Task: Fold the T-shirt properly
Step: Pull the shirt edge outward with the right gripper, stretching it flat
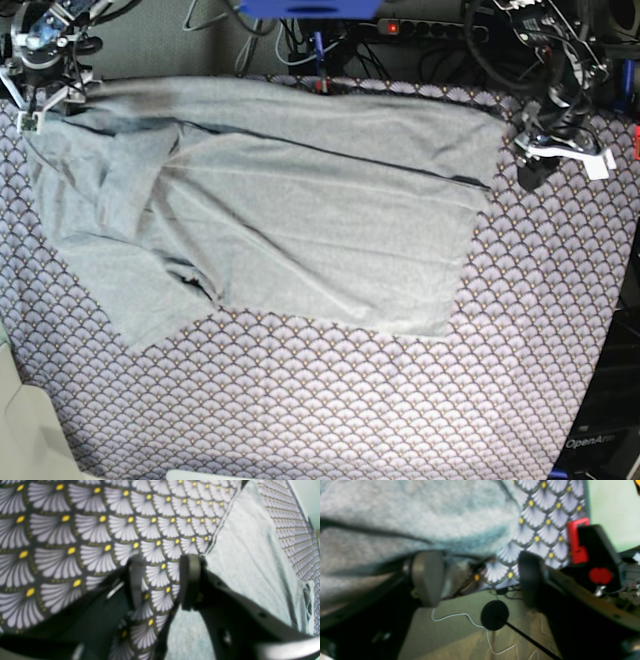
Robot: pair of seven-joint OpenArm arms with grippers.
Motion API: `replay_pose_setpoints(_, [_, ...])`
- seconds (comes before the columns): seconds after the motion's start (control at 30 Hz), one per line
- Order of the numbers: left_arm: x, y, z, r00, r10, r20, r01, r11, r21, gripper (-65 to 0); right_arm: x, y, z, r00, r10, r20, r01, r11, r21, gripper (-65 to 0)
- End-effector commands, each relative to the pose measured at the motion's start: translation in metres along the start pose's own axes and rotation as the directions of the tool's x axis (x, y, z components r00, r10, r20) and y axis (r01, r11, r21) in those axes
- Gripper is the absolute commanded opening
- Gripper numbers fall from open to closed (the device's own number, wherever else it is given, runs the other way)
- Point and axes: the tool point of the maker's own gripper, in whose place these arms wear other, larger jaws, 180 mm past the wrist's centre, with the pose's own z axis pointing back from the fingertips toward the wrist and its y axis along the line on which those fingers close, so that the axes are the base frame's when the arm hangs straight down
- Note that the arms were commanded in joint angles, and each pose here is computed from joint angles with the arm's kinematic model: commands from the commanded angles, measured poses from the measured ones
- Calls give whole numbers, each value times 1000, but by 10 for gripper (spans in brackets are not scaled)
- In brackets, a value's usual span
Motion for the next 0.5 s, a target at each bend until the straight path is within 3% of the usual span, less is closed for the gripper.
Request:
replay_pose_setpoints(0.0, [15, -5, 1, 999, -13, 47, 14, 1000, -23, -413, -6, -3, 0, 999, 20, -38, -20, 1000, -10, -148])
replay_pose_setpoints(0.23, [19, -8, -2, 998, -16, 54, 18, 999, -27, -413, 0, -6, 0, 1000, 10, -24, -11, 1000, -23, -147])
replay_pose_setpoints(0.47, [19, -8, -2, 998, -15, 54, 17, 999, -27, -413, 10, -37, 9, 1000, 19, -1, -19, 995, -102, -147])
